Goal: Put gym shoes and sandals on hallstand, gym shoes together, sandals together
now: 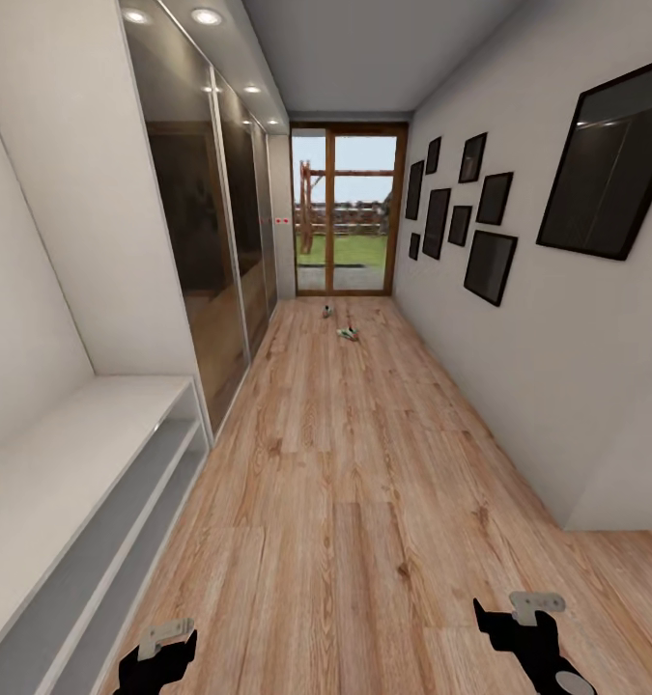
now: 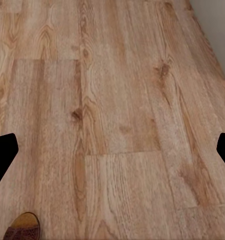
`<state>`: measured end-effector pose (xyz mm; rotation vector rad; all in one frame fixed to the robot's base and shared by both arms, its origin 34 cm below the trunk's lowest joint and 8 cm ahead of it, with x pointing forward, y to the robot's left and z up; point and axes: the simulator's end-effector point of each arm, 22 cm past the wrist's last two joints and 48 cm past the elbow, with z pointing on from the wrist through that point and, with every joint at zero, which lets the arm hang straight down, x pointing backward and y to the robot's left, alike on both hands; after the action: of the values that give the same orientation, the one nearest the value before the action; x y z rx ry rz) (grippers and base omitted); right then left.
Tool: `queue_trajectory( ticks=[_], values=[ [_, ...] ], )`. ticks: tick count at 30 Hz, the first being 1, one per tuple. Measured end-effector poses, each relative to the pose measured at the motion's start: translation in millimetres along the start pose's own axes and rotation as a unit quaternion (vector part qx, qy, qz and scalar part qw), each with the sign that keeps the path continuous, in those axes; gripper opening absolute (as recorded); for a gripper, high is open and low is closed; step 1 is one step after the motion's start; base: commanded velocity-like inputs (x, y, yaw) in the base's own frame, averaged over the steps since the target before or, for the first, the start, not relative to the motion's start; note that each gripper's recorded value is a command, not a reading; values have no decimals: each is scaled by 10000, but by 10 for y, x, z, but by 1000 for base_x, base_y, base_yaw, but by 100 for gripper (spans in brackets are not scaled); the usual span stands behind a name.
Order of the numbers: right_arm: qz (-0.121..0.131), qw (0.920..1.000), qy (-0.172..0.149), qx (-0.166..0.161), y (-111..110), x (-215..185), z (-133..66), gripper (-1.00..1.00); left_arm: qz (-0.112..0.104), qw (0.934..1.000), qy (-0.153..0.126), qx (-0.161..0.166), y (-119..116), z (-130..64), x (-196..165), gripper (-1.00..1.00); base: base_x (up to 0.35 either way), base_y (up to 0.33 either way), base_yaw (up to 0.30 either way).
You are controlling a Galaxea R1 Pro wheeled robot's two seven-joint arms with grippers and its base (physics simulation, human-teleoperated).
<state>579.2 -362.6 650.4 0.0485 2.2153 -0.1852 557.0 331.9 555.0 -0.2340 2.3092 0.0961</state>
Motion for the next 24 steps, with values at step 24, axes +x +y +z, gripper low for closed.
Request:
queue_trajectory(
  ticks=[24],
  values=[
    [19, 9991, 418, 9, 21, 589, 127, 100, 29, 9997, -18, 228, -84, 146, 155, 100, 1, 0, 0]
  ],
)
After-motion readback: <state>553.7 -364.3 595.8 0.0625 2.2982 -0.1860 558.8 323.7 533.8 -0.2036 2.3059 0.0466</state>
